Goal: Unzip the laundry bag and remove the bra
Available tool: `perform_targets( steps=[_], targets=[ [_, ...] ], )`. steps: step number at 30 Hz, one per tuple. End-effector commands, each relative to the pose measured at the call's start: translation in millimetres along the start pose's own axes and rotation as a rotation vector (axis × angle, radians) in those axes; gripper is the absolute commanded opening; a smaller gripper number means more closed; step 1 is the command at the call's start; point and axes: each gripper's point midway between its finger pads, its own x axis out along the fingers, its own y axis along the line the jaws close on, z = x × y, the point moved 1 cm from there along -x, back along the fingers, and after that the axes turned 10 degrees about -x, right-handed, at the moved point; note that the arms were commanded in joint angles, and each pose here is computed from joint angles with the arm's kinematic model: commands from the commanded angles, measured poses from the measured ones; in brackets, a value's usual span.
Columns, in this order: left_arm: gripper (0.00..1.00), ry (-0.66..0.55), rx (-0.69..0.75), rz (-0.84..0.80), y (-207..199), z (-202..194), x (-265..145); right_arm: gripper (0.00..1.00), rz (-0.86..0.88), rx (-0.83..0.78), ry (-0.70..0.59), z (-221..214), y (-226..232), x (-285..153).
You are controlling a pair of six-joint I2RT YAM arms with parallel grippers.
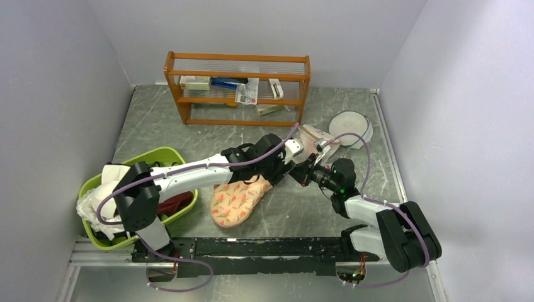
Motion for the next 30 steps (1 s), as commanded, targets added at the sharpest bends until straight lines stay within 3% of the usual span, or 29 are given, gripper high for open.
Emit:
perform_targets(
  steps=[1,8,15,22,30],
  targets=[
    [0.66,-0.024,-0.024,0.046,6.4,12.9,1.9,0.0,0.041,-0.033,-0.025,4.9,6.8,1.4],
    [0.39,0.002,0.003,0.066,10.9,8.6,2.5,0.0,-0.019,-0.031,-0.012,3.3,-2.1,0.2],
    [0.14,0.016,0.093,-0.035,-8.7,4.3,-2.2,0.0,-0.135,0.01,0.029,-3.8,-22.0,0.8],
    [0.11,0.022,0.209,-0.151,-44.0,-8.6,-10.6,0.0,-0.211,0.047,0.053,-9.3,-35.6,1.6],
    [0.07,0.083,0.232,-0.005,-20.8,-23.2,6.2,0.0,-0.149,0.027,0.031,-4.3,-26.6,4.1]
  ],
)
